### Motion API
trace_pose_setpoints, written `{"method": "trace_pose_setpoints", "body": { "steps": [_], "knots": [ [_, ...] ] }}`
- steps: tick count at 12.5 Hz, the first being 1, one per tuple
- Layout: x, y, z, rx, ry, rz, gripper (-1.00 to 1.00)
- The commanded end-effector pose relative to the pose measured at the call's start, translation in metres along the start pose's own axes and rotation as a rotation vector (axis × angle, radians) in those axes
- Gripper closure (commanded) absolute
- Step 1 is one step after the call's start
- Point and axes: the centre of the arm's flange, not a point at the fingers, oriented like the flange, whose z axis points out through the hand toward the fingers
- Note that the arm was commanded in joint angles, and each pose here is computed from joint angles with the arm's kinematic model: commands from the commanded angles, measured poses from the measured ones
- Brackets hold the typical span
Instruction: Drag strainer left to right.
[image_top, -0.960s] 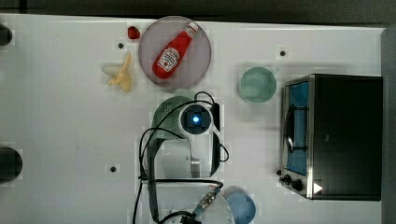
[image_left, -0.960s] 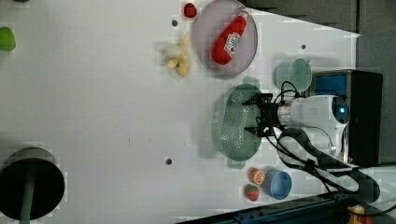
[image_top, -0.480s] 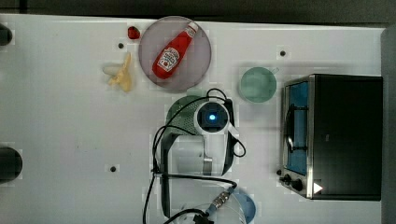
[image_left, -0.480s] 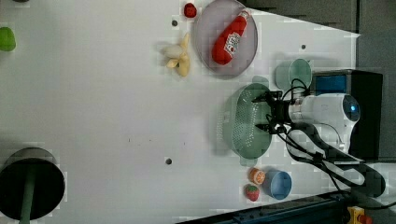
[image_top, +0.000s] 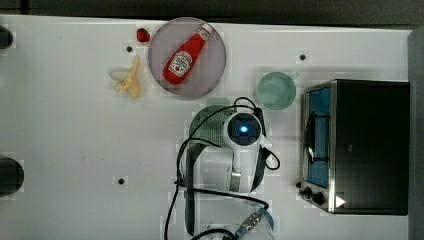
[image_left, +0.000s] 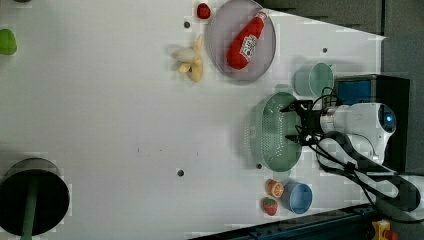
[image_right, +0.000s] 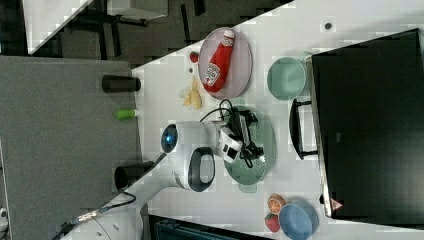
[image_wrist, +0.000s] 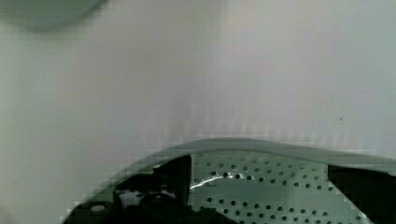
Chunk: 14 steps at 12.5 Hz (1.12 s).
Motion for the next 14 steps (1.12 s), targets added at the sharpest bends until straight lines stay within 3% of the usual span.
{"method": "trace_pose_setpoints", "body": {
  "steps": [1,5,10,14],
  "knots": [
    [-0.001,-0.011,-0.027,0.047,-0.003,-0.064,-1.00],
    [-0.045,-0.017,-0.107,0.054,-0.033,-0.219,-1.00],
    [-0.076,0.004,-0.243,0.185,0.033,-0.597,-1.00],
    [-0.074,0.055,-0.335,0.178,0.045,-0.656,-1.00]
  ]
}}
